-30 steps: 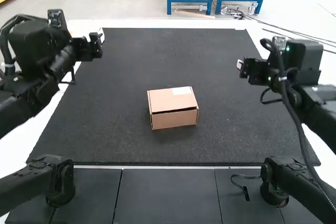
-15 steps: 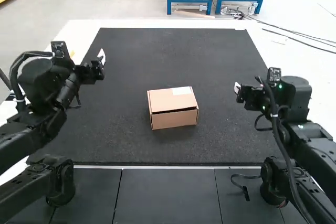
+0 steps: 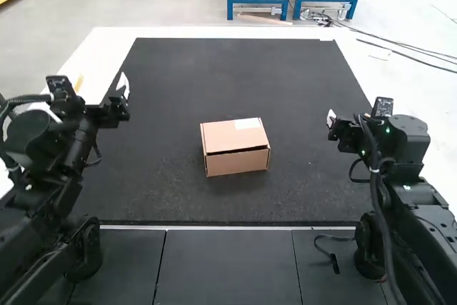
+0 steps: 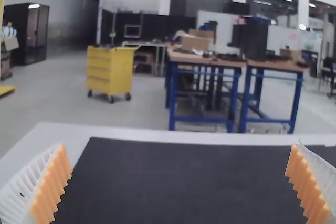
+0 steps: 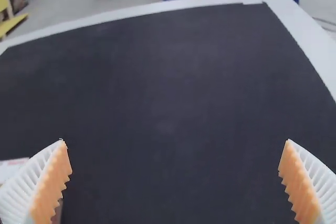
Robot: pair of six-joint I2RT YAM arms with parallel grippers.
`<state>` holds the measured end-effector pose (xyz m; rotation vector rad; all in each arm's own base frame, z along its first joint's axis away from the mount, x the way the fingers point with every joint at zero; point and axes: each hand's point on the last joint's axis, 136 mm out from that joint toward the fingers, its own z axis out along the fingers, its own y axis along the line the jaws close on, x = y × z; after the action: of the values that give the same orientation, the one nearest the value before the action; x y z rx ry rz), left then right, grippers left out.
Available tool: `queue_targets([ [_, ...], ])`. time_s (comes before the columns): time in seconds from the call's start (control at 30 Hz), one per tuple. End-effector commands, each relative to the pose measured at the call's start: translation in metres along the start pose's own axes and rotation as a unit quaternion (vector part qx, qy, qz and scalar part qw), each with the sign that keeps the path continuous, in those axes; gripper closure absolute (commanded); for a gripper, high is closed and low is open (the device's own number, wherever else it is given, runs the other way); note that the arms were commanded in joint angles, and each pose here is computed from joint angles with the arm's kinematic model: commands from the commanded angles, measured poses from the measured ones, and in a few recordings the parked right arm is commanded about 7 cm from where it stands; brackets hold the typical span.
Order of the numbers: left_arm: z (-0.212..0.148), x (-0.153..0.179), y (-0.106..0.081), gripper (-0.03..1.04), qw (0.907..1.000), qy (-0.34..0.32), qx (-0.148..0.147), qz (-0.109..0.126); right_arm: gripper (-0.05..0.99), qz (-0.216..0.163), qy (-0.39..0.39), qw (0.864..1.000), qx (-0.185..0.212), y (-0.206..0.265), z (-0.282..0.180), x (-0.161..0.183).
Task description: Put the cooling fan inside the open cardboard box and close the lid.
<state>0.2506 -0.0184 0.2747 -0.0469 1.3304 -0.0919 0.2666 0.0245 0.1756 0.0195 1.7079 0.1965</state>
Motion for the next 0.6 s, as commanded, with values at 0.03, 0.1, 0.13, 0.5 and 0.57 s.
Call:
queue_targets([
  [0.03,-0.011,-0.001,-0.002,0.05,0.9996,-0.025,0.012,0.006,0.02,-0.015,-0.020,1.000,0.017,-0.010,-0.002,0.003],
  [0.1,-0.014,-0.001,-0.007,0.05,0.9992,-0.027,0.029,0.007,0.02,-0.017,-0.022,0.999,0.017,-0.012,-0.002,0.007],
  [0.13,-0.015,-0.001,-0.007,0.05,0.9991,-0.030,0.030,0.007,0.02,-0.017,-0.021,0.999,0.018,-0.013,-0.002,0.010],
  [0.5,-0.024,0.032,-0.018,0.05,0.9976,0.006,0.069,0.009,0.03,-0.026,-0.021,0.999,0.038,-0.026,-0.004,0.033],
  [0.57,-0.023,0.034,-0.015,0.05,0.9979,0.002,0.064,0.010,0.03,-0.030,-0.027,0.999,0.033,-0.024,-0.005,0.036],
])
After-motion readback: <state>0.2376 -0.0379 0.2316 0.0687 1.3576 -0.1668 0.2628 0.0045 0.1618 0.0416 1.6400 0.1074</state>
